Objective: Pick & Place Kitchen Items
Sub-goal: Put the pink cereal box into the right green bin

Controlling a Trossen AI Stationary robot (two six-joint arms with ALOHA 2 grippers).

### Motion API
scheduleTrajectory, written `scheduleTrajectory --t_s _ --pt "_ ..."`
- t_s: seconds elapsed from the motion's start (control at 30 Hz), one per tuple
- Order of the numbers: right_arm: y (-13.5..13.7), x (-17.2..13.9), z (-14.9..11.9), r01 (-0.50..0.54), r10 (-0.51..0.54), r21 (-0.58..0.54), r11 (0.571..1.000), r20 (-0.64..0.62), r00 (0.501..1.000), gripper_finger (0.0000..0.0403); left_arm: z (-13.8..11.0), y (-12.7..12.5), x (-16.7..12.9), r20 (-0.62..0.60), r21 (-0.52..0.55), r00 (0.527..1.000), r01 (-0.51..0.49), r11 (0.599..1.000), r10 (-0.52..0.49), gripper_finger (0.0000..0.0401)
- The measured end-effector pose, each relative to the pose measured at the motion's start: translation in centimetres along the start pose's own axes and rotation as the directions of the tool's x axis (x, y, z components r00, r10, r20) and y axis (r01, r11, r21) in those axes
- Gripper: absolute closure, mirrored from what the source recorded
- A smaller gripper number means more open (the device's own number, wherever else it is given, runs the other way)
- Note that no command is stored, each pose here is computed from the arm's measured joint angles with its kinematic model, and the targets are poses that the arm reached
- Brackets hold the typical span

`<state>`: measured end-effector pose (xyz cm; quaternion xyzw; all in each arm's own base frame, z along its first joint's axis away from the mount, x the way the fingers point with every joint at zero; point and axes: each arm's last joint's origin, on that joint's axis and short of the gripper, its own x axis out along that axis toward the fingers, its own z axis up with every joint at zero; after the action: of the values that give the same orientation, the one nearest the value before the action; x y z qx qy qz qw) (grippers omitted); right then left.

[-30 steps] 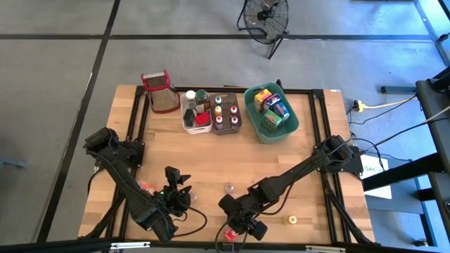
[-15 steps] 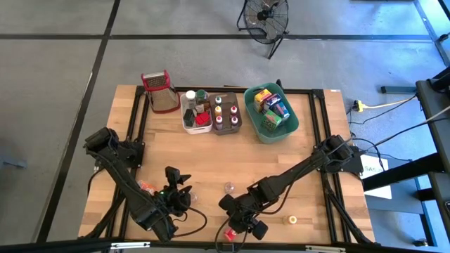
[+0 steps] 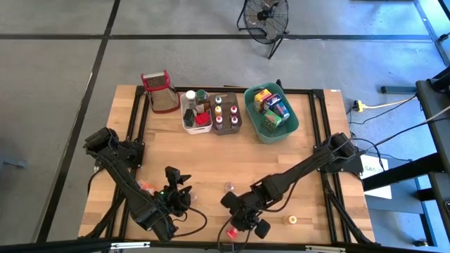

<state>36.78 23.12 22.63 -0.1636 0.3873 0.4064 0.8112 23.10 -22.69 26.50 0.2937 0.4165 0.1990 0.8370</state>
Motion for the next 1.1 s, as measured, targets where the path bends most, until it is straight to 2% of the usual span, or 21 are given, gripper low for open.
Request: scheduleTrajectory --t_s 0.27,0.47,0.57,0.67,0.77,0.87,0.93,1.0,1.1 --pt "0.8 -1.3 0.4 0.106 -0.106 0.002 0.994 -0.034 0.994 0.0280 0.0 0.0 0.0 0.000 0.001 1.000 0.000 1.000 0.000 0.0189" --pt "1.6 -3.3 0.5 0.189 -0.183 0.075 0.979 -0.079 0.980 0.0280 0.0 0.0 0.0 0.000 0.001 1.000 0.000 1.000 0.000 0.0187" --pt "2.5 -5.4 0.6 0.267 -0.250 0.135 0.954 -0.132 0.959 0.0281 0.0 0.0 0.0 0.001 0.000 1.000 0.000 1.000 0.000 0.0188" --pt "3.5 -7.8 1.1 0.370 -0.337 0.204 0.907 -0.178 0.925 0.0281 0.1 -0.1 0.0 0.004 -0.010 1.000 0.007 1.000 -0.007 0.0188" --pt "4.5 -10.2 1.3 0.519 -0.461 0.264 0.813 -0.254 0.850 0.0281 0.1 -0.1 0.0 0.006 -0.014 1.000 0.007 1.000 -0.007 0.0187" --pt "5.2 -12.6 1.3 0.665 -0.587 0.316 0.676 -0.315 0.746 0.0281 0.2 0.0 0.2 0.003 -0.018 1.000 0.005 1.000 -0.005 0.0188" --pt "5.5 -13.9 1.3 0.747 -0.669 0.359 0.560 -0.337 0.663 0.0281 0.2 0.0 0.2 0.003 -0.019 1.000 0.005 1.000 -0.005 0.0189" --pt "5.5 -15.2 1.0 0.811 -0.738 0.405 0.423 -0.366 0.567 0.0281 0.2 0.0 0.2 0.003 -0.020 1.000 0.004 1.000 -0.004 0.0188" --pt "5.2 -16.9 0.4 0.848 -0.808 0.479 0.226 -0.394 0.438 0.0281 0.2 0.0 0.3 0.002 -0.021 1.000 0.003 1.000 -0.003 0.0187"
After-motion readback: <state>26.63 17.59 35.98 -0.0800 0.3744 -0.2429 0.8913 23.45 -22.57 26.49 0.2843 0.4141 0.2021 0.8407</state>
